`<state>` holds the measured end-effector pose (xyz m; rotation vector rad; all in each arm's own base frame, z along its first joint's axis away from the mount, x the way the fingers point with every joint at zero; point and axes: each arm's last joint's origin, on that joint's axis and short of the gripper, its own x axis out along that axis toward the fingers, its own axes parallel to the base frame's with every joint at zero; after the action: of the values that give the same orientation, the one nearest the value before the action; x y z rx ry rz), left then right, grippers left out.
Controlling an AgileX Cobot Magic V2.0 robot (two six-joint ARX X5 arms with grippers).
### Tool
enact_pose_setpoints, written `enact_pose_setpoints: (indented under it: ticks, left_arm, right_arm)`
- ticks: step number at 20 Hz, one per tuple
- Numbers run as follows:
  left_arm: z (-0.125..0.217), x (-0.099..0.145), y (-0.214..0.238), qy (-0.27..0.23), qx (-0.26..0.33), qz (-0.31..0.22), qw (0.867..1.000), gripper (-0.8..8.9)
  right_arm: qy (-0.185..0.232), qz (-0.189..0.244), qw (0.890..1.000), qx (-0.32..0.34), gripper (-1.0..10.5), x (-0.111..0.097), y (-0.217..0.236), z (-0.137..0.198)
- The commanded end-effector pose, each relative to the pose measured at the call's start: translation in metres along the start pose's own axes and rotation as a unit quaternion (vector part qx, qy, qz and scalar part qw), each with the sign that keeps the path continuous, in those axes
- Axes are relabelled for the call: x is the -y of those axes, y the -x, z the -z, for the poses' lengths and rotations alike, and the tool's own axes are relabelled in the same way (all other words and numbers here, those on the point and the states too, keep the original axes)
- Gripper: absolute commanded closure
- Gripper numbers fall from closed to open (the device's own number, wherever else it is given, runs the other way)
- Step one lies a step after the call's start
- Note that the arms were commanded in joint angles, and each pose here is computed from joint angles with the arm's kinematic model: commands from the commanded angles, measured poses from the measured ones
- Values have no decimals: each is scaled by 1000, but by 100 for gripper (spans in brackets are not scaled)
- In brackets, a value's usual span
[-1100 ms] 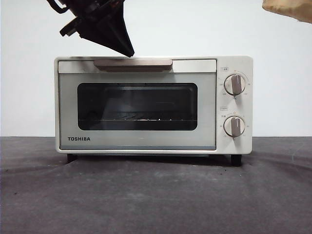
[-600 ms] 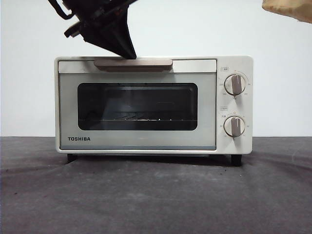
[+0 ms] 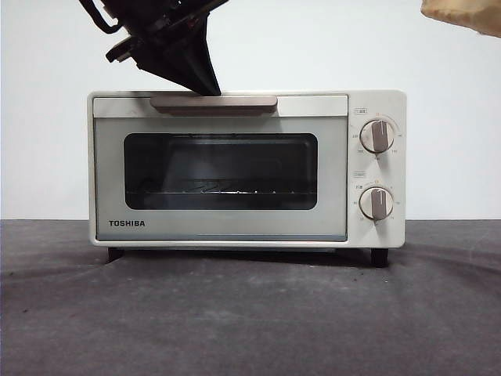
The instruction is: The left arm flap open the oven, the right arm pick bread and place it into oven, the left arm flap close the oven
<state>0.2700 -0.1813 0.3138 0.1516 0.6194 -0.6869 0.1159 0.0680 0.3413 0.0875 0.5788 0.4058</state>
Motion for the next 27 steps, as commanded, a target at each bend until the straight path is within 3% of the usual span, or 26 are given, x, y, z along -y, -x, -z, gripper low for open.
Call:
enact_pose_setpoints:
  ticks: [1, 10, 21, 27]
  left_arm:
    - [11, 6, -10, -3, -52, 11, 999, 803]
    - [29, 26, -8, -9, -150, 50, 987, 803]
    - [52, 52, 1, -23, -269, 84, 959, 803]
    - [52, 51, 4, -23, -270, 79, 959, 803]
  right_arm:
    - [7, -6, 1000, 12, 820, -2, 4, -6]
    - [7, -6, 1000, 13, 820, -2, 4, -6]
    - [10, -6, 1000, 13, 820, -2, 3, -6]
    - [13, -23, 1000, 7, 820, -3, 3, -6]
